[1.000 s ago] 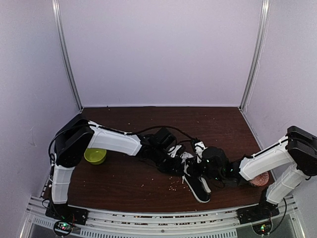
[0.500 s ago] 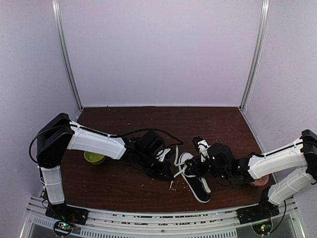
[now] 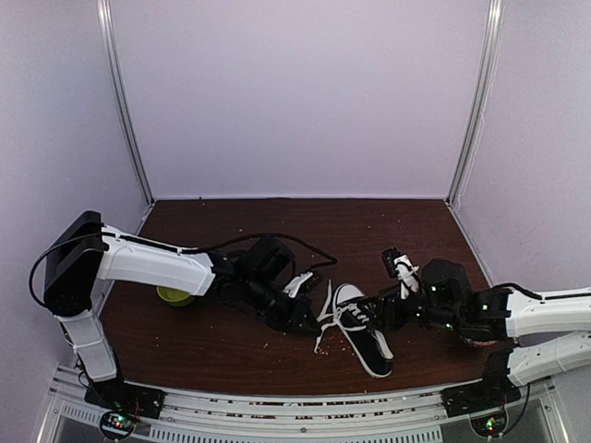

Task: Tie the shoes

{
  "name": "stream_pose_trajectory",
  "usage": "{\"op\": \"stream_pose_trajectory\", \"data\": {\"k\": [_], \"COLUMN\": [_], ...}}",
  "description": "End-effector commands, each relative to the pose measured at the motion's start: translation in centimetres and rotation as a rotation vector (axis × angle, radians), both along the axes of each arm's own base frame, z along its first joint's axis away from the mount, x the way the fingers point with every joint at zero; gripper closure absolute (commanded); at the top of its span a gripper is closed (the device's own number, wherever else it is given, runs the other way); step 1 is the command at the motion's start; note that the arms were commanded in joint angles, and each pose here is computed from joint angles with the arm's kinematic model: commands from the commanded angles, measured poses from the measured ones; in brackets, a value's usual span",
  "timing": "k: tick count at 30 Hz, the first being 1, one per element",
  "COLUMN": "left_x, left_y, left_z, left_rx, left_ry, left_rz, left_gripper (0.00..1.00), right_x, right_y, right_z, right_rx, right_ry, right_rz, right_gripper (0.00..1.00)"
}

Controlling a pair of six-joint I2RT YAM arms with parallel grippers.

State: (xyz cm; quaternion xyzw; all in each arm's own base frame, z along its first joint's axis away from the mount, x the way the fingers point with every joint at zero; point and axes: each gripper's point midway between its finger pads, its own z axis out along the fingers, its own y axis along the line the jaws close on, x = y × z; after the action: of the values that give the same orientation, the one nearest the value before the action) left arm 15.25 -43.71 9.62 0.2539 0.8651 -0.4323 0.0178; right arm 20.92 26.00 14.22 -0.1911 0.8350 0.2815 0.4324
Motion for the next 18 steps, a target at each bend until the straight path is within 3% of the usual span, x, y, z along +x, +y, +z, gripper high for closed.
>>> {"op": "stream_pose_trajectory", "data": {"k": [1, 4, 11, 18], "left_x": [-1.6, -2.0, -2.1, -1.4], "left_y": [2.0, 3.1, 4.6, 4.4], "left_z": [-2.3, -3.9, -4.5, -4.0], "left_rx": [0.062, 0.096, 0.116, 0.068], "left_ry": [0.033, 0.050, 0.023, -0.017], "left_rz": [-0.022, -0.007, 0.032, 0.072], "left_gripper": [1.00, 1.00, 1.00, 1.00], "right_x": [-1.0, -1.7, 2.2, 4.4], "right_y": [0.5, 1.8, 2.2, 7.8], "right_z": [0.0, 0.6, 0.0, -2.7], "right_rx": [-0.023, -0.022, -0.192, -0.209], "right_ry": [0.093, 0.133, 0.187, 0.323], "right_rz": [0.044, 0.115, -0.066, -0.076], "right_gripper": [0.29, 0.30, 0.34, 0.45]}}
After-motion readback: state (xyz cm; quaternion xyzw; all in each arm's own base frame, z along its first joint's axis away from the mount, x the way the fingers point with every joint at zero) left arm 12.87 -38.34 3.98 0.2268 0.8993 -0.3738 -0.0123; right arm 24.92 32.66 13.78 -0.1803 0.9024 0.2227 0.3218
